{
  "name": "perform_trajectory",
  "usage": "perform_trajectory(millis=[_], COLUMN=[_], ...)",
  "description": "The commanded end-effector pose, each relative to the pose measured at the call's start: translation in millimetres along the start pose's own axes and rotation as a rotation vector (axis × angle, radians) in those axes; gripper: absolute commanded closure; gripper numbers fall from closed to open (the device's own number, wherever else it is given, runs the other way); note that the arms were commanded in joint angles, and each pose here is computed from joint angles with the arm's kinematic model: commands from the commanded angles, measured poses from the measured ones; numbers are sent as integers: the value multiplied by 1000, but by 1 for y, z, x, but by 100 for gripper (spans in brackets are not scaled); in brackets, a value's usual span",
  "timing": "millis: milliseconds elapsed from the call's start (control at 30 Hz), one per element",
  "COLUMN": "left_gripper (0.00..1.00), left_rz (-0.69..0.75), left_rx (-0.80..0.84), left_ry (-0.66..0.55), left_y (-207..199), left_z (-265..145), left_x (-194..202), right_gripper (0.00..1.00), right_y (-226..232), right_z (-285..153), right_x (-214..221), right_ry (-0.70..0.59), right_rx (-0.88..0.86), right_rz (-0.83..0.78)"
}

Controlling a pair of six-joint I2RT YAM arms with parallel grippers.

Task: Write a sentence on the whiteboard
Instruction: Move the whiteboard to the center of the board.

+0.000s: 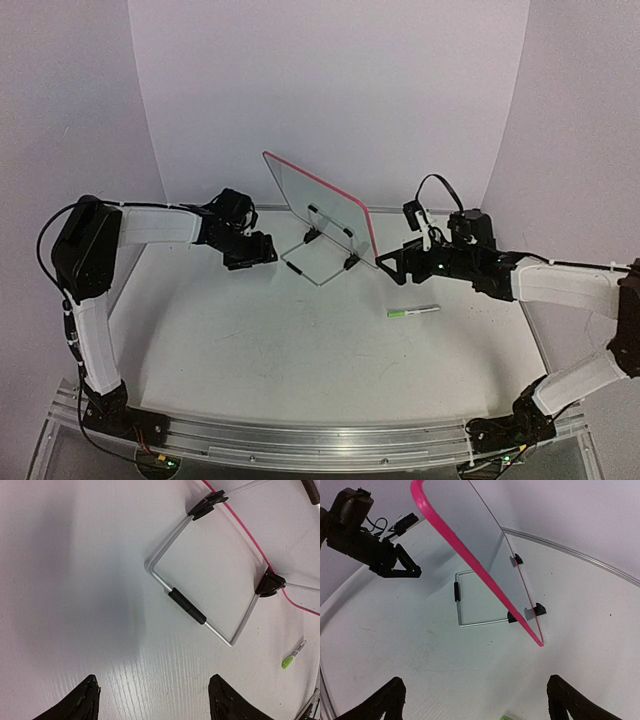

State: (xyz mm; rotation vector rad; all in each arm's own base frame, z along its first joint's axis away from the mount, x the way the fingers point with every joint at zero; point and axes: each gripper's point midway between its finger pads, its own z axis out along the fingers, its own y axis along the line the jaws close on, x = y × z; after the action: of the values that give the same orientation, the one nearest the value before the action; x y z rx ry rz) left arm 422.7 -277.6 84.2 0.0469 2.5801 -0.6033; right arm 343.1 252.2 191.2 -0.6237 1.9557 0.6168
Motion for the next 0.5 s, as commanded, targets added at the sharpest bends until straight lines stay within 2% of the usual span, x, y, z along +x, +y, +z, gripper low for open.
perform_trajectory(millis=[0,200,367,467], left_gripper=[24,23,23,22], left_rz=[-74,-128,-141,-160], left_rx=[29,27,48,52], left_ry=[-71,-96,-103,-116], left_y=[-6,1,-3,-2], left_z=[-30,-52,-68,-77], left_x=[-7,3,5,6], right_gripper=[6,9,26,33], right_y=[3,-6,-18,-28], right_z=[23,66,101,112], right_x=[-38,-35,-26,-27], right_ry=[-196,-212,-191,-203], right_rx=[-14,-5,23,66], right_rz=[-180,-294,-358,-379])
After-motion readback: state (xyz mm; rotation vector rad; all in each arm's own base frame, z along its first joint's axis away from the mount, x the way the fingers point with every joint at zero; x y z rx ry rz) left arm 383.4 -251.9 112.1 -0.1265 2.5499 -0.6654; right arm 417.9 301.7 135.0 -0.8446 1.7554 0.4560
